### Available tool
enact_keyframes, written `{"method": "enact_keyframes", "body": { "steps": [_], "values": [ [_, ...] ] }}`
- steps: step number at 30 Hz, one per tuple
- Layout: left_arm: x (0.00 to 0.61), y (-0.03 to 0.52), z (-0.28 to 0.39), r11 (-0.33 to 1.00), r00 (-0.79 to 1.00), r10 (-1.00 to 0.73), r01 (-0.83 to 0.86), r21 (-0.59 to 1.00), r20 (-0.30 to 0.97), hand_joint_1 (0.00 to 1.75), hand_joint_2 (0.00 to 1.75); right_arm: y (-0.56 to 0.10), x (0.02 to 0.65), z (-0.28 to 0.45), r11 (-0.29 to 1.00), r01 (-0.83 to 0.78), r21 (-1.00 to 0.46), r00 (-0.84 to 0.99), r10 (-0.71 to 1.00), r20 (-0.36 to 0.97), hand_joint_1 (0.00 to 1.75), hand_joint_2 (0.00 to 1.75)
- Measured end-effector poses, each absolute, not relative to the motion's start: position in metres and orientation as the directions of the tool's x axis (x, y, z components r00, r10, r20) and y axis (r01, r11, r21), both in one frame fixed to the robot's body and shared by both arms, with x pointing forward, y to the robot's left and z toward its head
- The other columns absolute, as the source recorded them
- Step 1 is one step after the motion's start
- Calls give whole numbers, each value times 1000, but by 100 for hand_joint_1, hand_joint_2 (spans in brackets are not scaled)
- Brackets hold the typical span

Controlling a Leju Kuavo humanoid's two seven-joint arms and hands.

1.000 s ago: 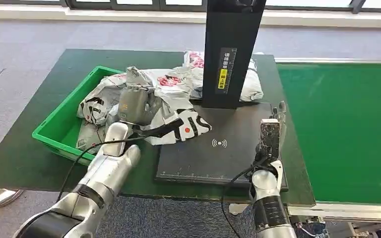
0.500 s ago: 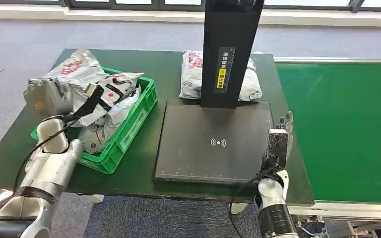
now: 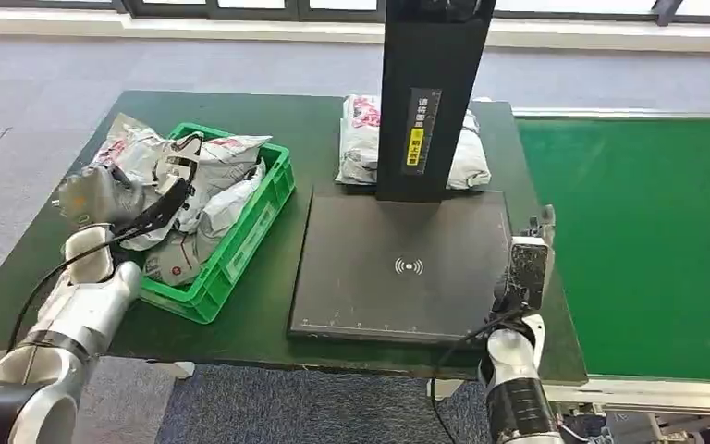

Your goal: Moved the parcel from conveyor to table for the left to box.

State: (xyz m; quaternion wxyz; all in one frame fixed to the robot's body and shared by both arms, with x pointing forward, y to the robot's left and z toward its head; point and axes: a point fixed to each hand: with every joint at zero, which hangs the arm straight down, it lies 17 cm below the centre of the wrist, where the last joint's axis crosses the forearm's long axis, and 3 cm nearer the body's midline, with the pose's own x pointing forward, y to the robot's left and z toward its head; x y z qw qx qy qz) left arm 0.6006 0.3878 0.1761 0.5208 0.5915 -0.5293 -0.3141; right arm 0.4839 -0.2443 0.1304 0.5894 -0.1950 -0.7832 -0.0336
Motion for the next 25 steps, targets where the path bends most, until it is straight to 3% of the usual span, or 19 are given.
{"method": "enact_keyframes", "body": {
  "steps": [4, 7, 11, 14, 18, 25],
  "values": [
    [608, 331, 153, 336, 24, -938, -198, 921, 347, 0, 0, -243, 487, 136, 931, 319, -177, -244, 261, 934, 0, 0],
    [607, 312, 156, 428, -65, -903, -195, 882, 424, 0, 0, -241, 491, 144, 936, 306, -172, -265, 258, 929, 0, 0],
    [603, 314, 180, 553, -132, -831, -311, 773, 541, 0, 0, -240, 495, 152, 937, 306, -168, -296, 261, 919, 0, 0],
    [591, 327, 215, 679, -237, -714, -465, 568, 659, 0, 0, -240, 496, 154, 937, 311, -157, -319, 259, 912, 0, 0],
    [580, 337, 232, 696, -260, -660, -565, 443, 705, 0, 0, -239, 503, 156, 936, 319, -151, -330, 259, 908, 0, 0],
    [575, 334, 239, 701, -277, -635, -598, 387, 722, 0, 0, -235, 510, 155, 937, 316, -151, -320, 255, 912, 0, 0]
  ]
}}
